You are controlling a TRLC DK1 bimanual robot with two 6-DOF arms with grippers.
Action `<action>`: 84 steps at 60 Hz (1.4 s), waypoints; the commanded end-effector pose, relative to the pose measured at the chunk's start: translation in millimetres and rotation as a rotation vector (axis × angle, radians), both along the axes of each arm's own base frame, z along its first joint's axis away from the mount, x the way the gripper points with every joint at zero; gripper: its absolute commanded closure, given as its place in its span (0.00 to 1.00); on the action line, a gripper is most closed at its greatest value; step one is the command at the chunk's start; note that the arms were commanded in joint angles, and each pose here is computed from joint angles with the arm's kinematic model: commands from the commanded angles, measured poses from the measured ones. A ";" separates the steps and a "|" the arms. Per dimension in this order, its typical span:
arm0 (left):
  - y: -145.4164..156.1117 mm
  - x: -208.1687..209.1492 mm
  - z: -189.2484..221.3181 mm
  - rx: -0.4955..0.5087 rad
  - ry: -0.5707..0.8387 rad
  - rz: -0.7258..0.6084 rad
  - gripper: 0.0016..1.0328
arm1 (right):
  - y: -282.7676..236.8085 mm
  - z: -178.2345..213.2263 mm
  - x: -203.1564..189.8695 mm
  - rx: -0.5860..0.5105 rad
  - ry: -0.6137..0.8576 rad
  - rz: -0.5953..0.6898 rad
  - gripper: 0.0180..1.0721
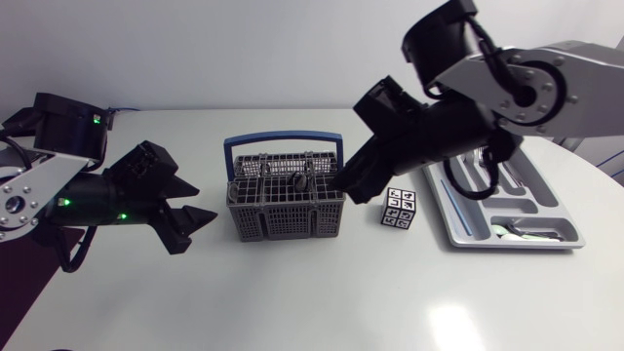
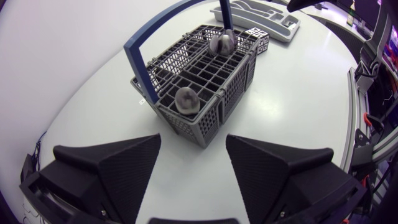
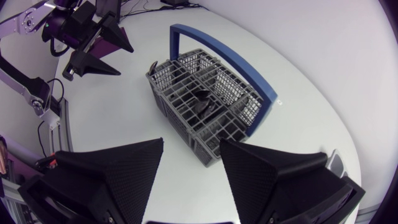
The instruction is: Transfer all utensils from the basket to the drawer tray.
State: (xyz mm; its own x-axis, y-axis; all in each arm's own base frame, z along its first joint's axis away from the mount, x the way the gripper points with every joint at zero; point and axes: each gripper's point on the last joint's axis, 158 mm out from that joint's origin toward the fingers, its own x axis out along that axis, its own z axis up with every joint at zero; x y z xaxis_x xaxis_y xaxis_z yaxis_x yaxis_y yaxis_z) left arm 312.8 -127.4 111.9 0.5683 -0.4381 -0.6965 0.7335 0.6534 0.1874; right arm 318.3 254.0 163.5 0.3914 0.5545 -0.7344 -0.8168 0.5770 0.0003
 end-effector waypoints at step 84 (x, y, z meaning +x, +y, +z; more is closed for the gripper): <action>-0.3 10.2 -39.4 -0.181 -0.107 -0.124 0.29 | 180.4 -69.0 38.2 0.151 0.336 -0.078 0.54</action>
State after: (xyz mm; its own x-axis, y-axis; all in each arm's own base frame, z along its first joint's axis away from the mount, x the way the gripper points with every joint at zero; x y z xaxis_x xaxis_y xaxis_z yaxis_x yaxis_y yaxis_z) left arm 330.7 -129.9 88.6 0.5928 -0.6131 -0.5223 0.7797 0.5994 0.1813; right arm 356.6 425.6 102.6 0.2025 0.6452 -0.7367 -0.7311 0.6001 0.3245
